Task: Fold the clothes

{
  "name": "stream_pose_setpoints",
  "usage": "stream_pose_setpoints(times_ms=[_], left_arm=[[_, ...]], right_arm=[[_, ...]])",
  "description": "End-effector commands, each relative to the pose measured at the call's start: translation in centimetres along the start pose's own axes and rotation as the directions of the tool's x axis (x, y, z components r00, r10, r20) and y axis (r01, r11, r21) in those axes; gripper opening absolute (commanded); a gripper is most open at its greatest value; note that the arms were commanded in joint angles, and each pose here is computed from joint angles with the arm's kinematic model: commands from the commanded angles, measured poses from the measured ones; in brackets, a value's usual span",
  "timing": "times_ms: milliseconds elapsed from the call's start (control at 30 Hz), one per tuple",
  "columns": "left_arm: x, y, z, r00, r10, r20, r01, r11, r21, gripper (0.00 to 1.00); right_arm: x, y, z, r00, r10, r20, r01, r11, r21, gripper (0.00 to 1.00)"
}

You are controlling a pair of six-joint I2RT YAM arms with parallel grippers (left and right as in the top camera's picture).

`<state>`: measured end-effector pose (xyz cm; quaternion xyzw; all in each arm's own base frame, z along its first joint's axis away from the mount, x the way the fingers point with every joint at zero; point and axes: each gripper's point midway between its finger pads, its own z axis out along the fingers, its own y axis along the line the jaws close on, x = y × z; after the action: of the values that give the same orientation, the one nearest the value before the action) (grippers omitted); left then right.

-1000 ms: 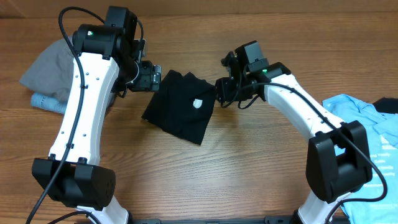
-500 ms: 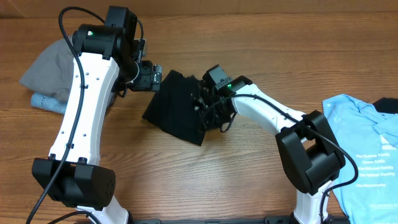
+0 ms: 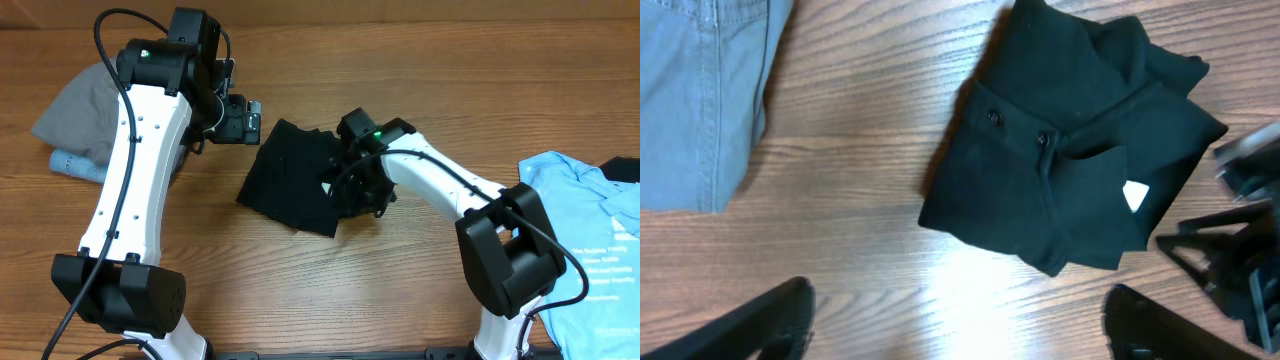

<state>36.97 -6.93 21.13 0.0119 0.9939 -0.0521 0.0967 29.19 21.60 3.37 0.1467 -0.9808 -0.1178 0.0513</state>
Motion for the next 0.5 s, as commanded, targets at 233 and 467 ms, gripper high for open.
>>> stream_pose_setpoints(times_ms=[233, 467], left_arm=[[1.3, -0.5, 5.6, 0.998, 0.023, -0.065, -0.020, 0.998, 0.056, 0.38], [2.2, -3.4, 9.9, 0.995, 0.081, -0.056, -0.064, 0.964, 0.256, 0.41]], right_arm=[[-6.6, 4.7, -8.4, 0.945, 0.046, 0.325, 0.086, 0.921, -0.381, 0.10], [-9.7, 7.1, -6.2, 0.895, 0.022, 0.446, 0.142, 0.933, -0.331, 0.07]])
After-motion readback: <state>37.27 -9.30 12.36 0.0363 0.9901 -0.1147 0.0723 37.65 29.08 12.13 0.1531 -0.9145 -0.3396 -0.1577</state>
